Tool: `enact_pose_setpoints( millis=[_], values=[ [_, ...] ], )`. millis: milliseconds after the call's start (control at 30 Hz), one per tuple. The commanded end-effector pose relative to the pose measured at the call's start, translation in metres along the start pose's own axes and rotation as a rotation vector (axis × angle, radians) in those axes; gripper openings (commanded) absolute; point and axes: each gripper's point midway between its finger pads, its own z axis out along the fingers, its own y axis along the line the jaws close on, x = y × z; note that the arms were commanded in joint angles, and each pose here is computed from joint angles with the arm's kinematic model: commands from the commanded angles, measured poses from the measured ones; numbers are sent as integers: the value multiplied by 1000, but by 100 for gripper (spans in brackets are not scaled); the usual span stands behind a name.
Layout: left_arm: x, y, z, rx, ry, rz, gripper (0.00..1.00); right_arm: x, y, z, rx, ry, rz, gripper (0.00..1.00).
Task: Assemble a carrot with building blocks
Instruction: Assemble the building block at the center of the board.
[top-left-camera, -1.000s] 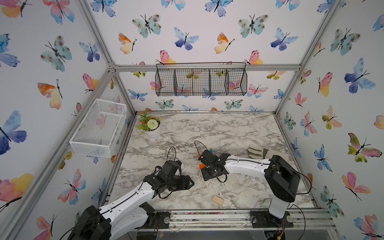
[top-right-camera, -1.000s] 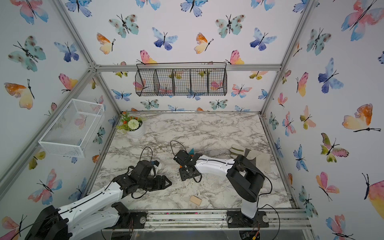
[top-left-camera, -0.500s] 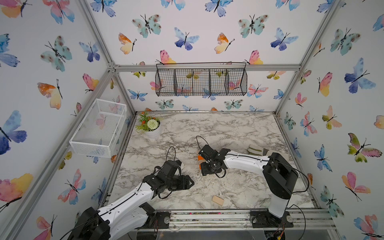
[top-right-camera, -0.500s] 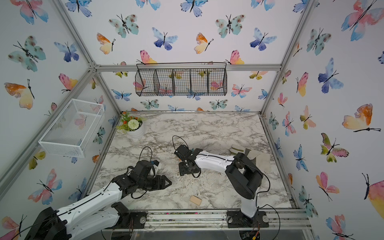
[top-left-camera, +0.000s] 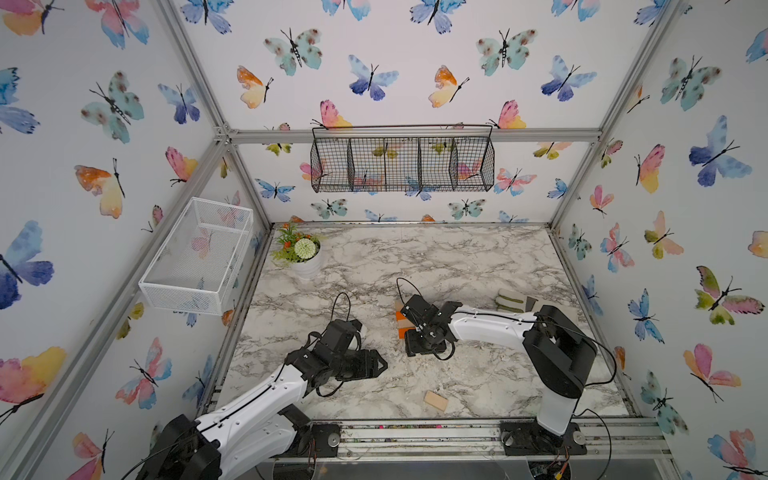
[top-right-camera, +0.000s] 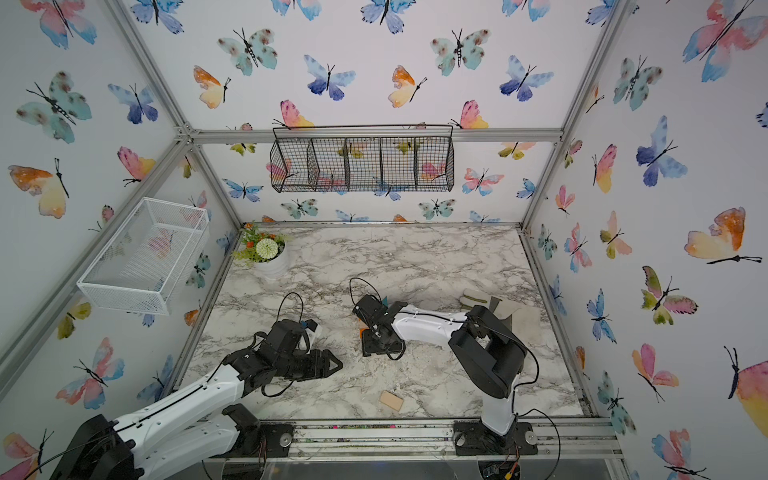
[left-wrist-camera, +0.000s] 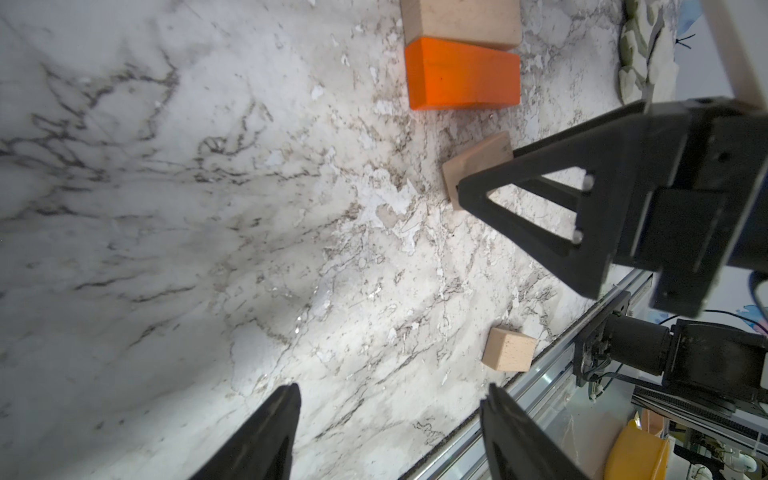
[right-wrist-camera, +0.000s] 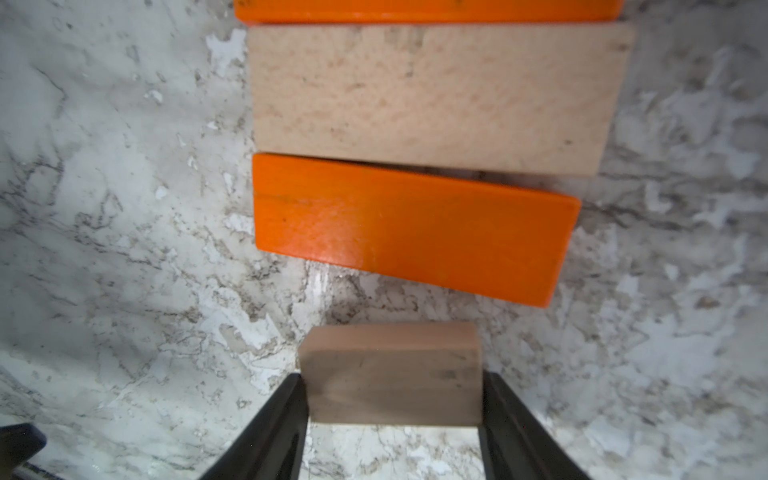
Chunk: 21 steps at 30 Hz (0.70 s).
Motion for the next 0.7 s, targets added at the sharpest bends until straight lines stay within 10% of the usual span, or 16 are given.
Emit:
enact_pose_setpoints(
  millis=[0, 333, 667],
  values=[
    [6, 4, 0, -10, 27, 10, 74, -4, 6, 5, -2, 6, 11, 63],
    [6, 5, 2, -14, 31, 12, 74, -5, -5, -3, 55, -11, 27, 81],
    [6, 4, 5, -7, 41, 13, 74, 11, -14, -12, 33, -3, 50, 70]
  ],
)
